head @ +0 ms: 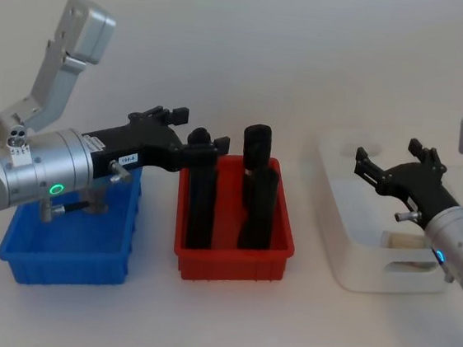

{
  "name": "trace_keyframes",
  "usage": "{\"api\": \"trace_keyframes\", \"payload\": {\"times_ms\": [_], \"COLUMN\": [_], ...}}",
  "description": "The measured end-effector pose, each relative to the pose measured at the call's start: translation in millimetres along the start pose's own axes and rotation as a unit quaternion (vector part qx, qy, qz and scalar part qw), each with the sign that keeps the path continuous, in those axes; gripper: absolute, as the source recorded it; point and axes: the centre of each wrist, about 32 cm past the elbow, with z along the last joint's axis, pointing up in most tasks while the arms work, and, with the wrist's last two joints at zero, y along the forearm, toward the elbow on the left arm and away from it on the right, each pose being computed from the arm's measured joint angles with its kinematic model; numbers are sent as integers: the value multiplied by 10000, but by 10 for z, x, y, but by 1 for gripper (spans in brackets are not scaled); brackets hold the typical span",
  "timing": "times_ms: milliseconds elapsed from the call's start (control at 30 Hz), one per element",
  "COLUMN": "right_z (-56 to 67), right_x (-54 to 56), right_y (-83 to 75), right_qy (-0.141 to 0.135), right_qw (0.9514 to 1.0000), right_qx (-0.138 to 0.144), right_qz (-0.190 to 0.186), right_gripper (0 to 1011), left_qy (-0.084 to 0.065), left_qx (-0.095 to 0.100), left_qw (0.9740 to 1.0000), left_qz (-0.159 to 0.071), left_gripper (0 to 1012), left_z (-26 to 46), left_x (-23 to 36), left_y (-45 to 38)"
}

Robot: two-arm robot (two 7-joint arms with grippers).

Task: Pick the cotton swabs from the blue box and place them into the white box.

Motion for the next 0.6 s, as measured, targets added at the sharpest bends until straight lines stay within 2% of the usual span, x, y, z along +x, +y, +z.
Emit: {"api": "trace_keyframes", "payload": {"times_ms": [233,400,600], "right_z": [-19,-42,-88], "right_x": [-15,-45,-105], "right_y": [-45,-129,-285], "right_qy": [2,0,7], "right_qw": [10000,10000,10000], "right_qx": [-3,6,10], "right_qz": [5,16,45], "right_gripper": [1001,1001,1001], "left_qy": [-38,-141,-347], "left_qx": [0,-4,-50], "left_qw": [10000,9995,9974], "left_qz": [82,265,625], "left_gripper": [1004,1004,1004], "left_z": [-46,-147,-342], "left_x": [-22,-77,-194], "left_y": [-14,-49,-110]}}
